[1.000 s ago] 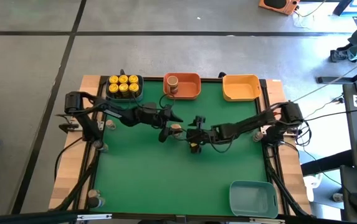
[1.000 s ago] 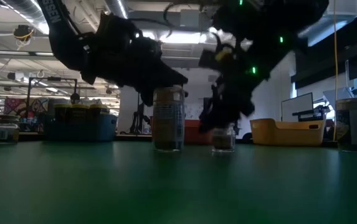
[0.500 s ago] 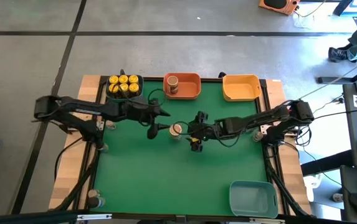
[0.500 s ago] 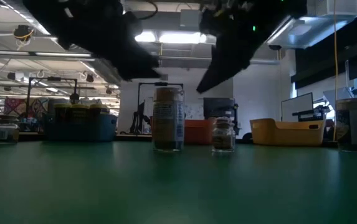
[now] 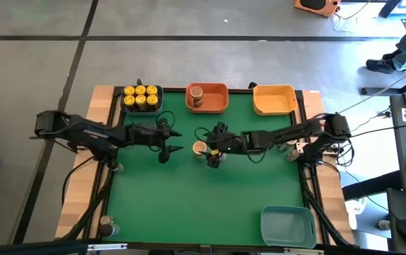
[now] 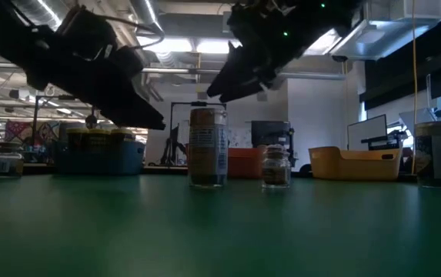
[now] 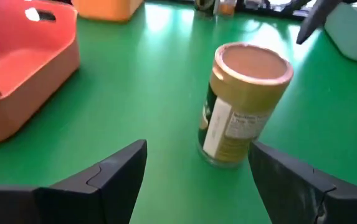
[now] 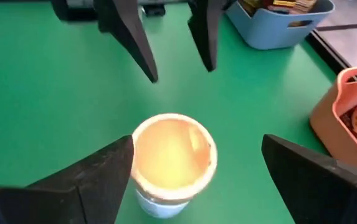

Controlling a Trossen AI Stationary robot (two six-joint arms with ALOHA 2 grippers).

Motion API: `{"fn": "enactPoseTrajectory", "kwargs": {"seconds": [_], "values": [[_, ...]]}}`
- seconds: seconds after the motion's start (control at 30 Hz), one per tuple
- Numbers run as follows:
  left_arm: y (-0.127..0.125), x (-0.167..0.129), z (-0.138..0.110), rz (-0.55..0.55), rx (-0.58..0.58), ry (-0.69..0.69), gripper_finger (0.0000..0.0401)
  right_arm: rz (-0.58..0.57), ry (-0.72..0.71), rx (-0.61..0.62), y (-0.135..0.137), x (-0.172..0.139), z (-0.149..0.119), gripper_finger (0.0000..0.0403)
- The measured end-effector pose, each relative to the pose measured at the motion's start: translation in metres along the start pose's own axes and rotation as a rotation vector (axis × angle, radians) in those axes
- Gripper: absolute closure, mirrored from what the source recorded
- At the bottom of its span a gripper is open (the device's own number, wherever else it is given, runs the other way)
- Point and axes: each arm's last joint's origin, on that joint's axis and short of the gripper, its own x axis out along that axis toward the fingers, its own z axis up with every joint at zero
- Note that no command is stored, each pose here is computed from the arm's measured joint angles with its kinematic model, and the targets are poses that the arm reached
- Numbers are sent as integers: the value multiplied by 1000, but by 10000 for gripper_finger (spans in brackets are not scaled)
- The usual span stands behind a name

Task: Sort spices by type
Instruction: Put the gold seasoning bottle into the orange bin

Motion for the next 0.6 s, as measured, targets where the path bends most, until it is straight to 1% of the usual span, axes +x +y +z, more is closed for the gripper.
{"fn": "enactPoseTrajectory", "kwargs": {"seconds": [0.1, 0.17, 0.5, 0.6], "values": [[1, 2, -8, -2, 9, -41, 123, 3, -31, 14, 2, 11, -2, 52], [1, 7, -7, -4, 14, -62, 123, 1, -10, 8, 3, 16, -7, 52], [1, 22, -17, -1, -12, -20, 123, 2, -18, 27, 8, 32, -14, 52], [2, 24, -18, -1, -13, -13, 123, -1, 11, 20, 8, 35, -20, 52]]}}
